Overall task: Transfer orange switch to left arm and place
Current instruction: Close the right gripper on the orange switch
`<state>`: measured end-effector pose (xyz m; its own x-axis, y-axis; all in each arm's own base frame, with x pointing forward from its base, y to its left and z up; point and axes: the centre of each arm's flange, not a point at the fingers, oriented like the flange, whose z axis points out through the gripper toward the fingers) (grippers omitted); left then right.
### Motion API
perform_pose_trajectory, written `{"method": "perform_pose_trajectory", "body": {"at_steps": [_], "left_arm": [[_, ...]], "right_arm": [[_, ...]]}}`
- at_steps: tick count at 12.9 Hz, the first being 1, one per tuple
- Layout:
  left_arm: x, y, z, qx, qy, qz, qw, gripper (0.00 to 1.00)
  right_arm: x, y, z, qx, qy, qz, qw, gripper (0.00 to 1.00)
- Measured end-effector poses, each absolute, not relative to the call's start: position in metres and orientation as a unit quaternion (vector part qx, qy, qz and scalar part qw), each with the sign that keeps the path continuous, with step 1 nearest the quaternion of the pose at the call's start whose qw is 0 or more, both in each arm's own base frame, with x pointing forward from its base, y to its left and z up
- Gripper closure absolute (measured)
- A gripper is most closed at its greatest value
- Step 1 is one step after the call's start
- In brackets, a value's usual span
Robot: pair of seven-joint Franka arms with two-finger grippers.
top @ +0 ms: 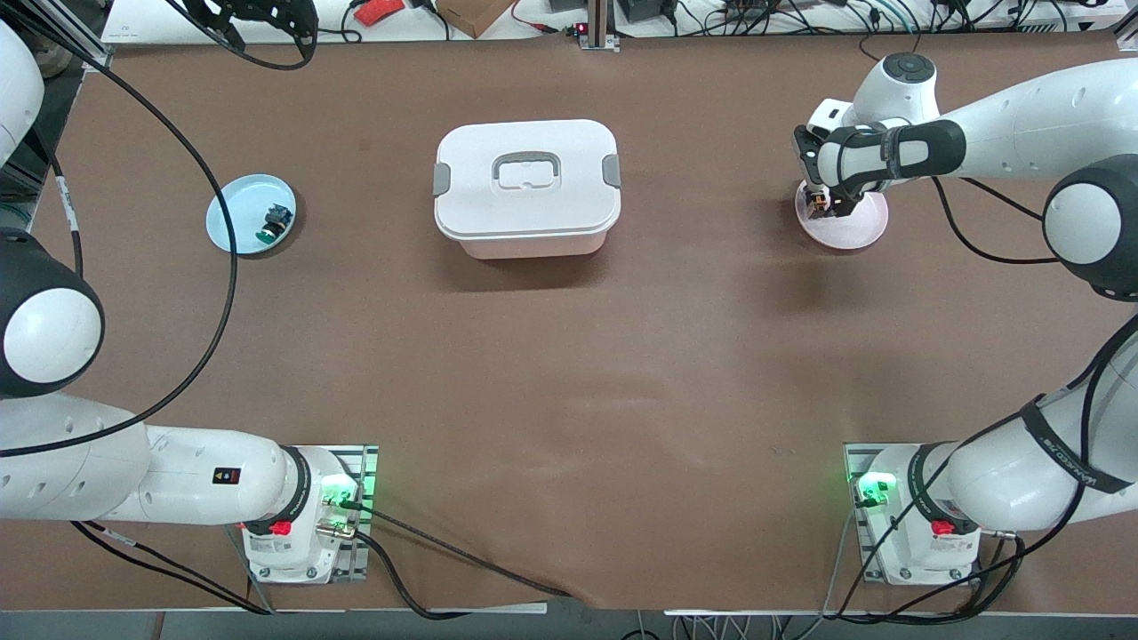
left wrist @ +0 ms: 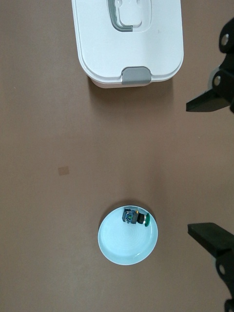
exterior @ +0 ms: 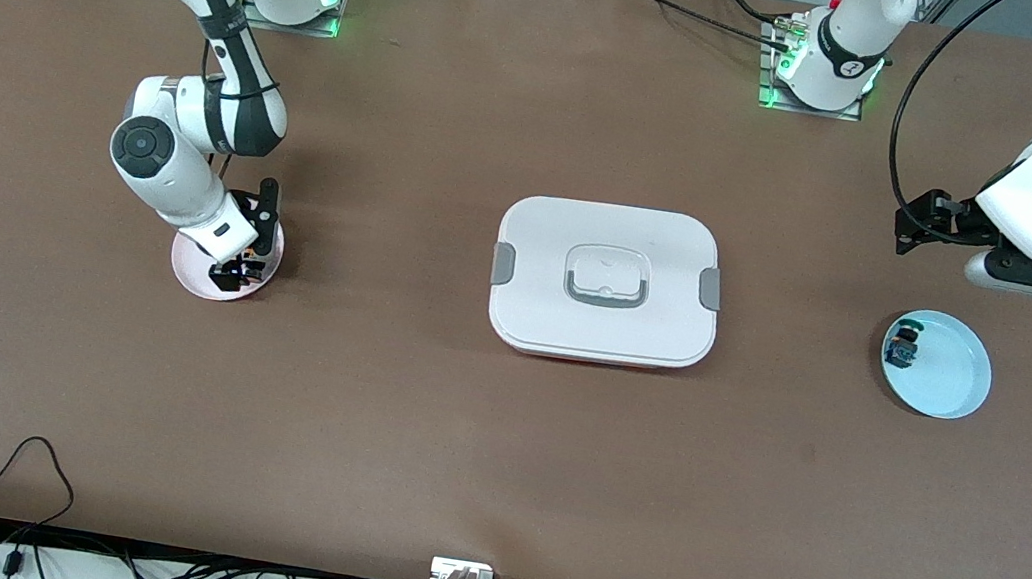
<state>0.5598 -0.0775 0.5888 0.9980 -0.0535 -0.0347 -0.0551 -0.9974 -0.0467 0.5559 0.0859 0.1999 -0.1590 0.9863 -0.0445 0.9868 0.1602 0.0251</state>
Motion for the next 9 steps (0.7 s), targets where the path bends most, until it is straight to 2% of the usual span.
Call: {"method": "perform_pose_trajectory", "body": {"at_steps": [6,7,8,9], "left_arm": [[0.560,-0.077,0.589,-0.999,0.027,0.018,0.024,0.00],[0.560,-0.077,0.589,-0.999,0.027,0.018,0.024,0.00],[0.560,-0.078,0.589,-0.999,0.027,0.018,0.024,0.00],[0.560,-0.078,0.589,-0.999,0.027,0.018,0.024,0.00]], "right_arm": [[0.556,0.088,0.187,0.647,0.762,0.002,0.029,0.00],[0.556,0.090,0.188,0.646,0.763,0.004,0.030,0.06],[0.556,0.090,0.188,0.645,0.763,0.005,0.030,0.06],[0.558,0.091,0.190,0.645,0.763,0.009,0.033,0.16]]}}
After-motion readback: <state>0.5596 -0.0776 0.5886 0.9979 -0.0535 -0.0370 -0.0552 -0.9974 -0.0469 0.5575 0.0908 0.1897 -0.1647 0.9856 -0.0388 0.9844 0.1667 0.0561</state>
